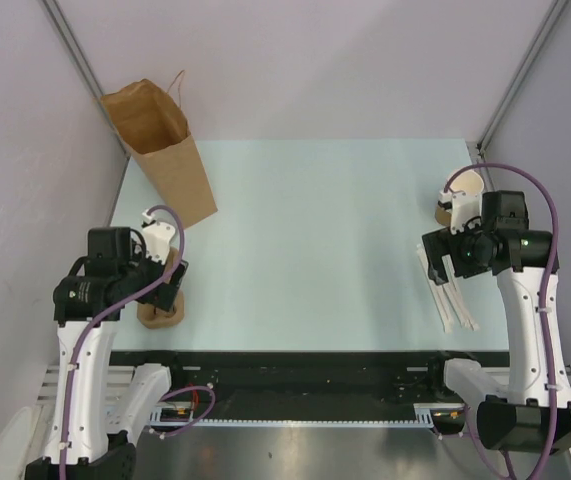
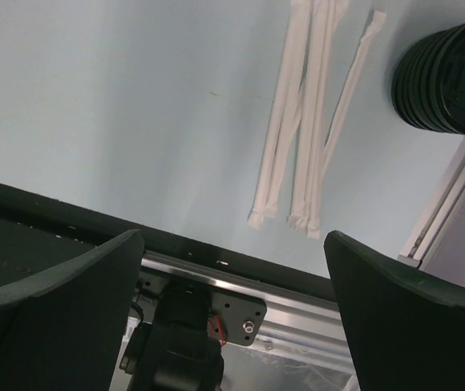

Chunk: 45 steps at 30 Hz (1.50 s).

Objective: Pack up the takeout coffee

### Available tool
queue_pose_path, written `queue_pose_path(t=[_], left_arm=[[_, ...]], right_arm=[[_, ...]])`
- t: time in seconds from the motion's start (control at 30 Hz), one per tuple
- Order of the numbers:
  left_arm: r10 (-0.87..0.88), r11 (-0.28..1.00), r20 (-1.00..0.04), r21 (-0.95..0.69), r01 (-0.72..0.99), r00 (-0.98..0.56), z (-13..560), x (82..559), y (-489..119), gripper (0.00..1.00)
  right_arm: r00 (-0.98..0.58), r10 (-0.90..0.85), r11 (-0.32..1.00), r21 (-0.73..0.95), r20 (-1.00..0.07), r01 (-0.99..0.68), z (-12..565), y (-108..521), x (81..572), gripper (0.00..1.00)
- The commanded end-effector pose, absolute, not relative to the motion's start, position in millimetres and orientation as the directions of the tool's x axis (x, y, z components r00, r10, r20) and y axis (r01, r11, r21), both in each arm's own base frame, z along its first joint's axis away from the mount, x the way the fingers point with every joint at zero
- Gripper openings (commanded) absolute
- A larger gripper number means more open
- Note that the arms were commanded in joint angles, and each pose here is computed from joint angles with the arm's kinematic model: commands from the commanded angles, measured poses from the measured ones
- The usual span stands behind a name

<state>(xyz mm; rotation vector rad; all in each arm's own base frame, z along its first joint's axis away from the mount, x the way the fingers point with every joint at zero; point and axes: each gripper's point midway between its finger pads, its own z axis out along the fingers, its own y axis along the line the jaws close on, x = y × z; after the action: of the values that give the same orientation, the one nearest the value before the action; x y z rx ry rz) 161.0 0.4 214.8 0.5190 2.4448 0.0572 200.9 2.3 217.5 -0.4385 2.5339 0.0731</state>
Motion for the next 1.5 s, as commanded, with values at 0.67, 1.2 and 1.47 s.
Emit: queue_pose_path(t=[0.67, 1.2, 1.47], left_arm=[[0.41, 0.8, -0.753, 0.026, 0.6, -0.514, 256.1, 192.7, -69.4, 0.99], [0.411, 0.731, -0.795, -0.006, 0.682, -0.447, 245.4, 219.8, -112.3, 1.0], [0.397, 0.739, -0.789, -0.029, 0.673, -0.469, 239.0, 224.7, -115.5, 1.0]], right_arm=[[-0.701, 0.042, 0.995, 0.095, -0.712, -0.037, 322.8, -92.0, 385.0, 0.93], [-0.796, 0.105, 0.991, 0.127, -0.596, 0.036, 240.6, -127.2, 445.5, 0.44], [-0.808, 0.114, 0.991, 0.126, -0.577, 0.05, 225.5, -133.5, 455.5, 0.34]])
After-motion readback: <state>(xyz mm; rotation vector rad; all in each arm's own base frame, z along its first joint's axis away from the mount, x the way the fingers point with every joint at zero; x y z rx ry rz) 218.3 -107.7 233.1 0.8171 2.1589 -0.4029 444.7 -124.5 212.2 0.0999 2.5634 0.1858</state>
